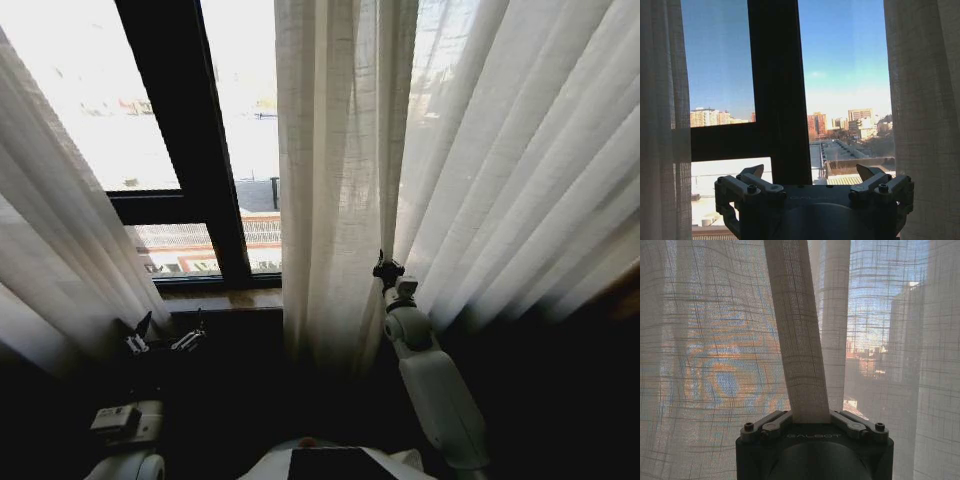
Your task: Open the curtains by pulling them apart, changing their state from closed to fully open.
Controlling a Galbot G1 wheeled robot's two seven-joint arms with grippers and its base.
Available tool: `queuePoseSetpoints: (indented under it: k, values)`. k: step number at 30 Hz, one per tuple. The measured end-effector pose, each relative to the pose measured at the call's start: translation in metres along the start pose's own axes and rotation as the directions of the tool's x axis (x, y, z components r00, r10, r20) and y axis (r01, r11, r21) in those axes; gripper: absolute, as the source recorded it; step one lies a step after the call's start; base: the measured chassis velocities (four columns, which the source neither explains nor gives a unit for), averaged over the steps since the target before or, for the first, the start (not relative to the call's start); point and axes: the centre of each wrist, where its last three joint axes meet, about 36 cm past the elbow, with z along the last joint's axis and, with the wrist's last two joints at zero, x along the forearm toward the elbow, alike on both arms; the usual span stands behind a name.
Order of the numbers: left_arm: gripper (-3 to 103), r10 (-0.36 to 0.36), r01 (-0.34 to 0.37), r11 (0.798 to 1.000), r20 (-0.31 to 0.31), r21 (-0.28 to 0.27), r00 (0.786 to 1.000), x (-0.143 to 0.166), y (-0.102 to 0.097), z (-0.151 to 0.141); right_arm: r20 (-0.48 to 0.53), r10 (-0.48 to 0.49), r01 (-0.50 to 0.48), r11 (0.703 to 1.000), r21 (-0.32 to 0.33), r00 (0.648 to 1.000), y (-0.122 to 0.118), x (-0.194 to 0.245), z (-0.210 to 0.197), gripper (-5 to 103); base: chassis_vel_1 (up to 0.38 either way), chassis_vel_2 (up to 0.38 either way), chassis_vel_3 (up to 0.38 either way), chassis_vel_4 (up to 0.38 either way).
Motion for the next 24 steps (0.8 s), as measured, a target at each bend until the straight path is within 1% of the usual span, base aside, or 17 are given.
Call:
queuePoseSetpoints:
  k: [6,24]
  values:
    - [100,0.0,0.0,1.0,0.001,0.0,1.0,0.0,0.0002,0.0008,-0.002,0.003,-0.003,1.0,0.0,1.0,-0.0003,-0.0006,0.0004,0,-0.342,-0.349,0.316,0.335]
    - [100,0.001,-0.001,1.0,0.005,0.001,1.0,0.0003,-0.0002,0.0031,-0.006,0.005,-0.005,1.0,0.001,1.0,-0.0019,0.0015,0.0016,0,-0.354,-0.353,0.358,0.353]
